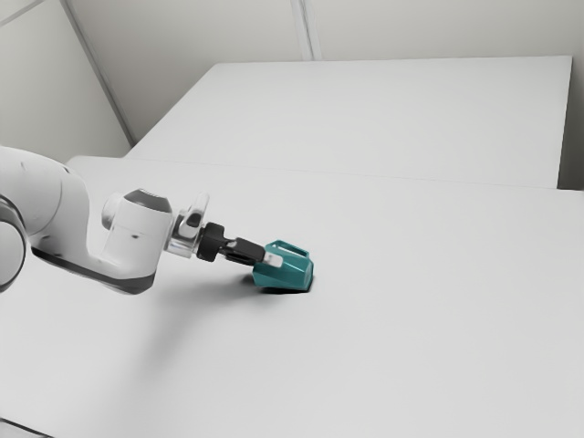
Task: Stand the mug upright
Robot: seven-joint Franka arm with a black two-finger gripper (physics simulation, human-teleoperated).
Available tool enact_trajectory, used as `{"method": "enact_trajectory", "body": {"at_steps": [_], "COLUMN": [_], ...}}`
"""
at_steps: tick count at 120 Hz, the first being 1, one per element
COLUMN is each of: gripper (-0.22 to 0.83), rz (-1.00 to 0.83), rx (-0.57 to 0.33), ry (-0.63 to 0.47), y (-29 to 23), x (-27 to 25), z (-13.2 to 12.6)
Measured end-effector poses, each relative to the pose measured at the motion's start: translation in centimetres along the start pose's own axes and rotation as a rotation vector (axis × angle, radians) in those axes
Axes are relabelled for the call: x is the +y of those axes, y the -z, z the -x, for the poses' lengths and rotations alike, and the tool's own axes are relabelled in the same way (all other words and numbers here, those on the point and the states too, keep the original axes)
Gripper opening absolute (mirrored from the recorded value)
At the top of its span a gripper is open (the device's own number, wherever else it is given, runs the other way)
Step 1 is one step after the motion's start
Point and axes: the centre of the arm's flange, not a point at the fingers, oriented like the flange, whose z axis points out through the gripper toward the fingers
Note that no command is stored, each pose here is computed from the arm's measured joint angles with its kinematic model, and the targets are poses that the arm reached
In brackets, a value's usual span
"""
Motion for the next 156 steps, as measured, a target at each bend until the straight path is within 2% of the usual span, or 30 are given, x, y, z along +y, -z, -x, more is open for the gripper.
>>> {"method": "enact_trajectory", "body": {"at_steps": [15, 41, 72, 84, 96, 109, 120, 138, 156], "gripper": [0.00, -0.12, -0.16, -0.16, -0.17, -0.17, -0.17, -0.17, -0.17], "rz": [-0.005, -0.009, 0.004, -0.017, -0.098, -0.239, -0.426, -0.672, -0.781], "rx": [-0.004, -0.021, -0.035, -0.050, -0.137, -0.304, -0.451, -0.607, -0.673], "ry": [-0.003, -0.029, -0.094, -0.152, -0.263, -0.379, -0.430, -0.325, -0.166], "y": [-0.2, -1.3, -2.7, -1.9, 0.6, 2.8, 6.5, 11.8, 12.1], "x": [0.1, 1.1, 3.3, 4.4, 5.6, 6.9, 6.9, 3.8, 0.5], "z": [0.0, -0.6, -2.5, -4.5, -7.6, -10.8, -12.7, -12.1, -10.3]}}
